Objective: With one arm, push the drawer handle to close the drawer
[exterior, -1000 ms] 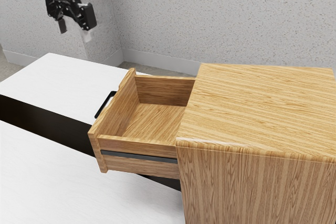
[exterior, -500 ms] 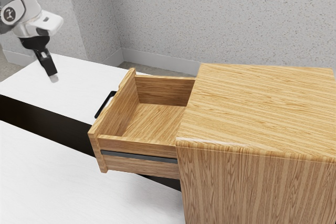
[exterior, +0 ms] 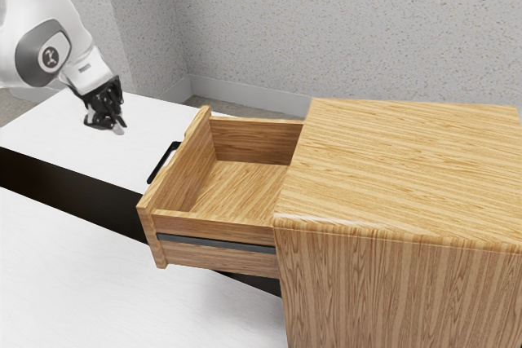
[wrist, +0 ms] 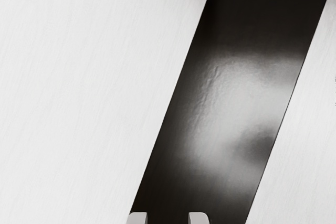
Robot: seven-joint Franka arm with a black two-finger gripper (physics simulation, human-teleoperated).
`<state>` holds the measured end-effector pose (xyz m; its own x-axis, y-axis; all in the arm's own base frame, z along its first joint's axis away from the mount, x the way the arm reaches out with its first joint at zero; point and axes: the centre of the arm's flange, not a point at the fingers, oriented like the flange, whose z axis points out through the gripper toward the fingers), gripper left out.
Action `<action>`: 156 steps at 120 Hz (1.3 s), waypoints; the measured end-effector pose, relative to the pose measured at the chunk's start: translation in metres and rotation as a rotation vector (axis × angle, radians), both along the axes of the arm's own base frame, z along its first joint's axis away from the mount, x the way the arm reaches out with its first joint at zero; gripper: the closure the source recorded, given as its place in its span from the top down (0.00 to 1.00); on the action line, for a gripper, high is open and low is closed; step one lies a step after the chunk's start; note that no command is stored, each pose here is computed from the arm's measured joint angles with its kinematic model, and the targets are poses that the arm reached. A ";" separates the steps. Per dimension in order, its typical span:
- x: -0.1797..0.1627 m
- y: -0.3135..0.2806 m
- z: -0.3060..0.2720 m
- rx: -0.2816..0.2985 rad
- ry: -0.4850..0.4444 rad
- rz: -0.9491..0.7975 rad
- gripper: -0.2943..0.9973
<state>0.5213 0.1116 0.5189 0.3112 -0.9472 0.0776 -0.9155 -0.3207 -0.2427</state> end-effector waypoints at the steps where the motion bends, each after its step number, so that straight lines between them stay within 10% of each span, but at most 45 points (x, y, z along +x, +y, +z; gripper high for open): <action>1: 0.000 0.000 -0.001 0.001 0.000 -0.006 0.23; 75: -0.009 -0.077 -0.037 -0.096 0.157 -0.252 0.17; 156: -0.011 -0.187 -0.031 -0.067 0.206 -0.413 0.17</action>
